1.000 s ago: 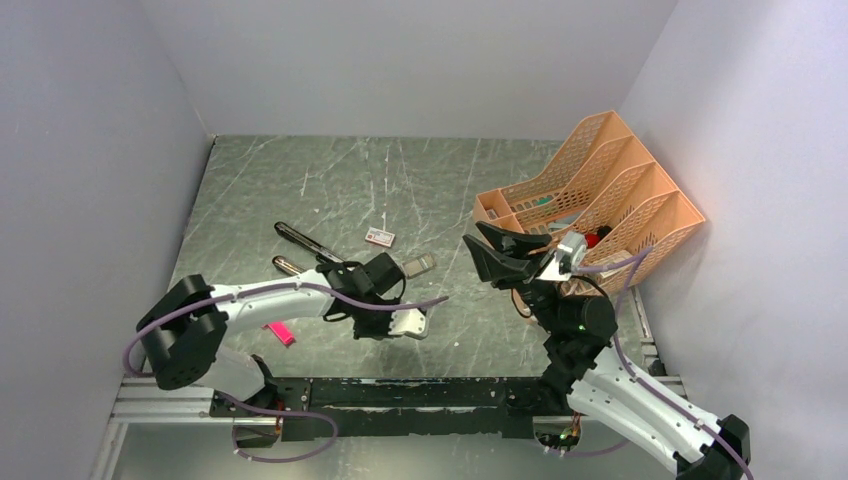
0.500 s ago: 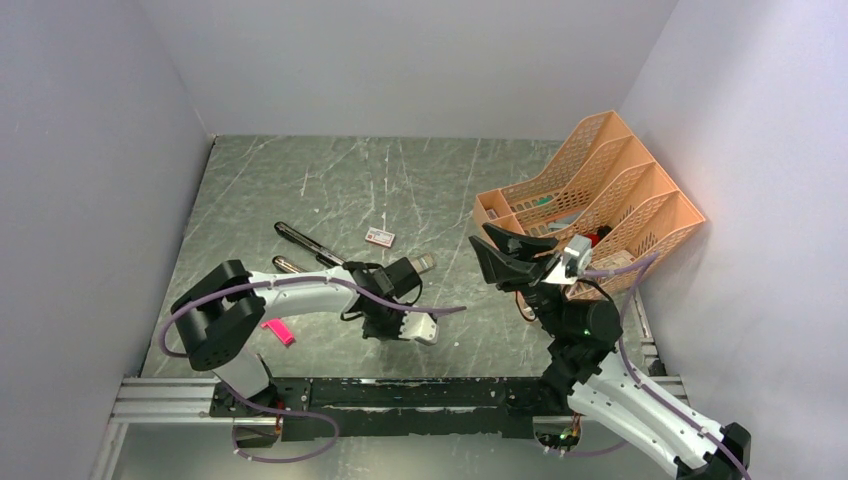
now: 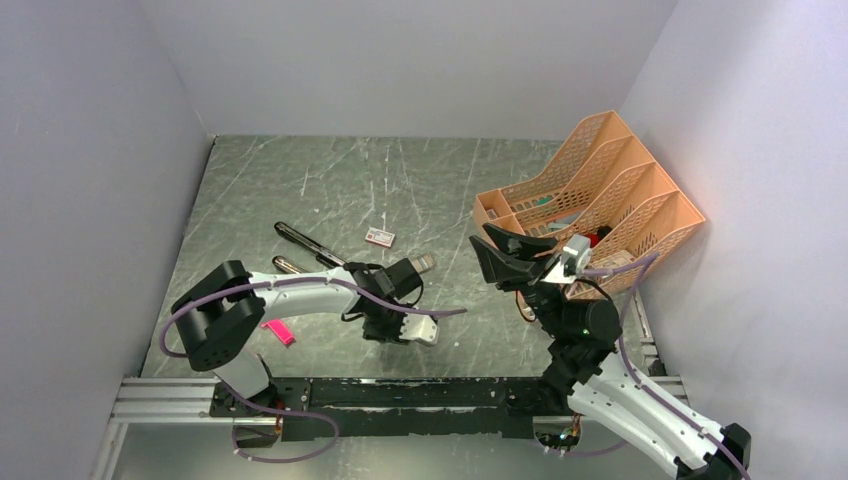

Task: Load the staples into the stapler
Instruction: Place the staple at the center of the board.

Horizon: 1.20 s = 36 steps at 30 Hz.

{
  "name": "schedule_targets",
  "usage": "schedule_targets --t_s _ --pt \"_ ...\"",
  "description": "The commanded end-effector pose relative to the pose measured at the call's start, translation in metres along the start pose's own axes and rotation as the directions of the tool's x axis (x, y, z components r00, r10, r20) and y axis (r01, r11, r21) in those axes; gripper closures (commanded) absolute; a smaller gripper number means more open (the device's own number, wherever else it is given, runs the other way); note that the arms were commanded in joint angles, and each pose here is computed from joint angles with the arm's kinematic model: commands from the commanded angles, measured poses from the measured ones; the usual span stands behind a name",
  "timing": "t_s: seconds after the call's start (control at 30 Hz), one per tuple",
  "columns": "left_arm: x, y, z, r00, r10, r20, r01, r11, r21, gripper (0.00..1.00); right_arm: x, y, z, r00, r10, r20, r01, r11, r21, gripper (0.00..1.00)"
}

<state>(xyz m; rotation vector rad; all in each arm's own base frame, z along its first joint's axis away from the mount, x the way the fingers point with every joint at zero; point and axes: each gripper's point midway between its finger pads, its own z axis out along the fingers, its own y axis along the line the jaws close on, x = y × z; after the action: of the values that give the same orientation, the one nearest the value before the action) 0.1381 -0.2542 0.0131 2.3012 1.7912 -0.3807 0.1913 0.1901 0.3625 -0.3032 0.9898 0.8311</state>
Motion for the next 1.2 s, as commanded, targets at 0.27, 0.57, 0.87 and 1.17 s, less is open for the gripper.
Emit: schedule_targets --t_s 0.27,0.57,0.87,1.17 --pt "-0.043 0.037 -0.067 0.972 -0.029 0.234 0.102 0.947 -0.303 0.61 -0.026 -0.009 -0.009 0.996 -0.056 0.07 0.052 0.997 0.052 0.55" --pt "-0.07 0.063 -0.16 0.769 -0.081 0.634 0.454 0.768 -0.452 0.51 -0.024 -0.03 -0.021 0.992 -0.126 0.014 0.122 0.98 0.159 0.53" --pt "-0.035 0.106 -0.269 0.301 -0.185 0.936 0.906 0.362 -0.22 0.29 0.048 -0.021 -0.021 0.97 -0.126 -0.207 0.139 0.989 0.049 0.51" --pt "0.047 0.131 -0.299 0.052 -0.282 0.958 0.992 0.123 -0.018 0.21 0.168 0.027 -0.031 0.846 -0.126 -0.519 0.001 0.972 -0.235 0.53"
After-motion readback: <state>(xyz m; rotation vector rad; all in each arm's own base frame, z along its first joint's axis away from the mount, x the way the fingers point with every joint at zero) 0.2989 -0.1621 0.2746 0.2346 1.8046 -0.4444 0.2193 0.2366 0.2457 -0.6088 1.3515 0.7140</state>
